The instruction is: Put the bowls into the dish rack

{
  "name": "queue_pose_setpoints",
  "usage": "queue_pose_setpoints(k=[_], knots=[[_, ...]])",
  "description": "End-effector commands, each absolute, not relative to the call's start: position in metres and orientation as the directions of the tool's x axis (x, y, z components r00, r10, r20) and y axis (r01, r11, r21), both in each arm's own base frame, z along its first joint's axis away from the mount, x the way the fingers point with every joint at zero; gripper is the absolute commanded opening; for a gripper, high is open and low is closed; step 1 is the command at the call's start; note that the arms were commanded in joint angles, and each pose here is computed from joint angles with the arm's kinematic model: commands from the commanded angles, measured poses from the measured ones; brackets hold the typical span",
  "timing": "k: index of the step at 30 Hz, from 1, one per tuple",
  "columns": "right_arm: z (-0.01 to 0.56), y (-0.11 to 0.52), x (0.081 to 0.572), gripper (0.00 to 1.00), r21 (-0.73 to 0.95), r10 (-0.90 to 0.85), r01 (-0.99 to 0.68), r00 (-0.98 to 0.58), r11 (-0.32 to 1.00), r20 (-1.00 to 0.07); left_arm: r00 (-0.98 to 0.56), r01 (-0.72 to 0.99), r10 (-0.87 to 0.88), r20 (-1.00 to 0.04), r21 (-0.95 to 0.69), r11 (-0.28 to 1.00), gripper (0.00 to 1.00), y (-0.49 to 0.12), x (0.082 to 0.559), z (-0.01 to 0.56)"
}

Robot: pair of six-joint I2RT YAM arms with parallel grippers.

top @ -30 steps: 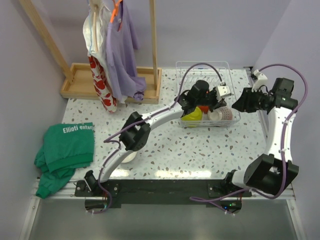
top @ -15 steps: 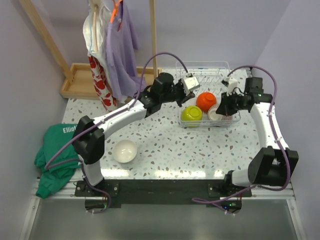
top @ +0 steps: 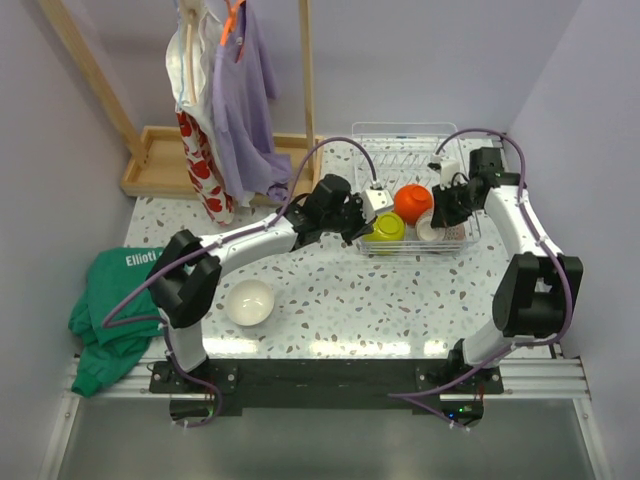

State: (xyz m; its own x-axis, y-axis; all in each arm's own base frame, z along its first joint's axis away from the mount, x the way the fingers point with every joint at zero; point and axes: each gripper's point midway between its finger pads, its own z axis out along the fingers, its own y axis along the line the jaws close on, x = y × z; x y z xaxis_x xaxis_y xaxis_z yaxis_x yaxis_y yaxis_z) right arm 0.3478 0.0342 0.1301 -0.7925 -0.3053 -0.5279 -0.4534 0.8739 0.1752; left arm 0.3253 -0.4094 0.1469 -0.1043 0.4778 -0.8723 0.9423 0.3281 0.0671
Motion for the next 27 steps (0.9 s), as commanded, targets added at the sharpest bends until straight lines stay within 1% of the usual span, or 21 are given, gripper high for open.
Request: queue_pose_setpoints(k=[1,13,17,23,27], knots=[[0.139,0.017,0.373,0.00,0.061,-0.326,-0.428,-0.768,0.902,-0.552,-0.074,0.940,0.474,-0.877,0.098,0.326,0.00,-0.414,0.333,0.146],[0.130,-0.011,0.384,0.00,-0.054,-0.307,-0.327,-0.801,0.943,-0.515,-0.079,0.938,0.485,-0.871,0.099,0.331,0.00,-0.414,0.335,0.139],[0.138,-0.019,0.387,0.00,-0.092,-0.295,-0.292,-0.795,0.952,-0.531,-0.053,0.938,0.472,-0.880,0.119,0.327,0.00,-0.414,0.336,0.152],[0.146,-0.035,0.386,0.00,-0.168,-0.298,-0.246,-0.800,0.955,-0.521,0.002,0.928,0.472,-0.882,0.178,0.329,0.00,-0.405,0.335,0.177],[0.160,-0.031,0.387,0.00,-0.158,-0.300,-0.255,-0.784,0.954,-0.544,0.035,0.924,0.470,-0.882,0.207,0.321,0.00,-0.395,0.327,0.196]])
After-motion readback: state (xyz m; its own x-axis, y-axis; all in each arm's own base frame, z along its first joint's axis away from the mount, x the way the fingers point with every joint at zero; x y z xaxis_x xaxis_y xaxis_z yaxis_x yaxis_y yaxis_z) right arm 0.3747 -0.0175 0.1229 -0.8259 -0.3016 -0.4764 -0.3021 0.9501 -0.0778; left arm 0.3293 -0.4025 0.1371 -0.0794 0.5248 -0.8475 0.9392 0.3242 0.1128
